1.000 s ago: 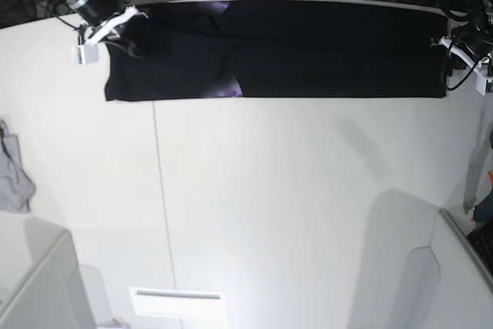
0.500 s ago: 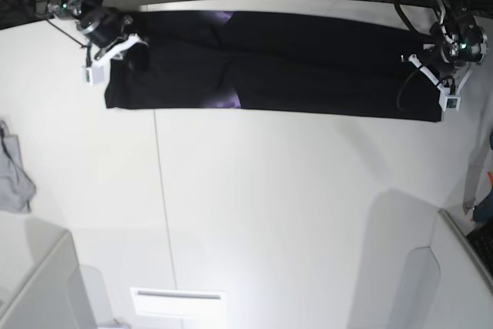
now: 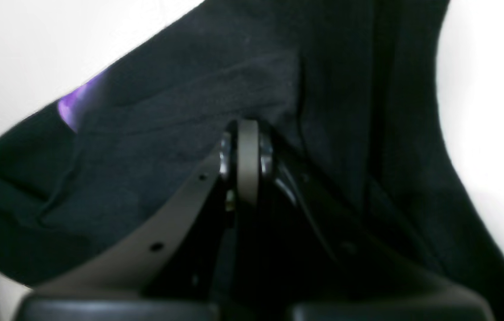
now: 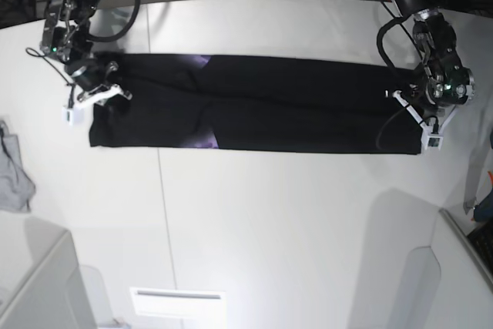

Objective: Fold the T-shirt properly
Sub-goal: 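Grasp the folded strip's ends and pull it away from the robot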

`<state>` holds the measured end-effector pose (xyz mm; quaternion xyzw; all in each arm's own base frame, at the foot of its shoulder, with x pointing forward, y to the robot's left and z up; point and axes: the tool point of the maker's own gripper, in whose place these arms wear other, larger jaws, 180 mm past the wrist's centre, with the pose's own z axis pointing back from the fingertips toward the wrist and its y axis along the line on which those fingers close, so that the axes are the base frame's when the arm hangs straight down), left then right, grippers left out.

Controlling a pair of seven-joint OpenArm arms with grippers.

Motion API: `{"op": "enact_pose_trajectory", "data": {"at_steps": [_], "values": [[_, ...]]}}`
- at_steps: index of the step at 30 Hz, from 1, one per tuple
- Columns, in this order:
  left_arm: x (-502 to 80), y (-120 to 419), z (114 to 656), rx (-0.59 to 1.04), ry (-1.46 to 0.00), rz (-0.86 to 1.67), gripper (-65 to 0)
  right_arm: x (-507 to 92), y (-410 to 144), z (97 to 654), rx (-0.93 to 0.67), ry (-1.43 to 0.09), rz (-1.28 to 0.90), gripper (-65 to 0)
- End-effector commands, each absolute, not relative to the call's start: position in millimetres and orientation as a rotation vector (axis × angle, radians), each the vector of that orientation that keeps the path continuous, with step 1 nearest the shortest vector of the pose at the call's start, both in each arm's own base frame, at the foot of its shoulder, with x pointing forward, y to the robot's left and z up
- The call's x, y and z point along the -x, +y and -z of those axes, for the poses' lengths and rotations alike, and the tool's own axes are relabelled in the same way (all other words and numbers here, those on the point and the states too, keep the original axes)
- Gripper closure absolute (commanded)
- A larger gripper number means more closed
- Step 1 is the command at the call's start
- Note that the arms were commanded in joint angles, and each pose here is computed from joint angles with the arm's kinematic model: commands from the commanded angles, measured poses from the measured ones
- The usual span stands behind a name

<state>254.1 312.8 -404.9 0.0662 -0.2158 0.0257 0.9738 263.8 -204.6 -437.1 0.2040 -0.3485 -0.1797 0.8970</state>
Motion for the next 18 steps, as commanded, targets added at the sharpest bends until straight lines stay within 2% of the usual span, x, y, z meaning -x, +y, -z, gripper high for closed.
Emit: {"op": "enact_pose_trajectory", "data": {"at_steps": [1, 4, 10, 18], "values": [[-266, 328, 380, -0.172, -0.515, -0.068, 0.0, -271, -210, 423, -0.409, -0.769, 0.352, 0.0], [-275, 334, 357, -0.168, -0.6, -0.101, 0.0, -278, -206, 397, -0.406, -0.836, 0.303, 0.0], [-277, 334, 316, -0.157, -0.722, -0.073, 0.0, -277, -190, 354, -0.4, -0.878, 0.181, 0.0], [-270, 340, 304, 0.137, -0.85, -0.263, 0.0, -272, -173, 332, -0.414, -0.921, 0.141, 0.0]]}}
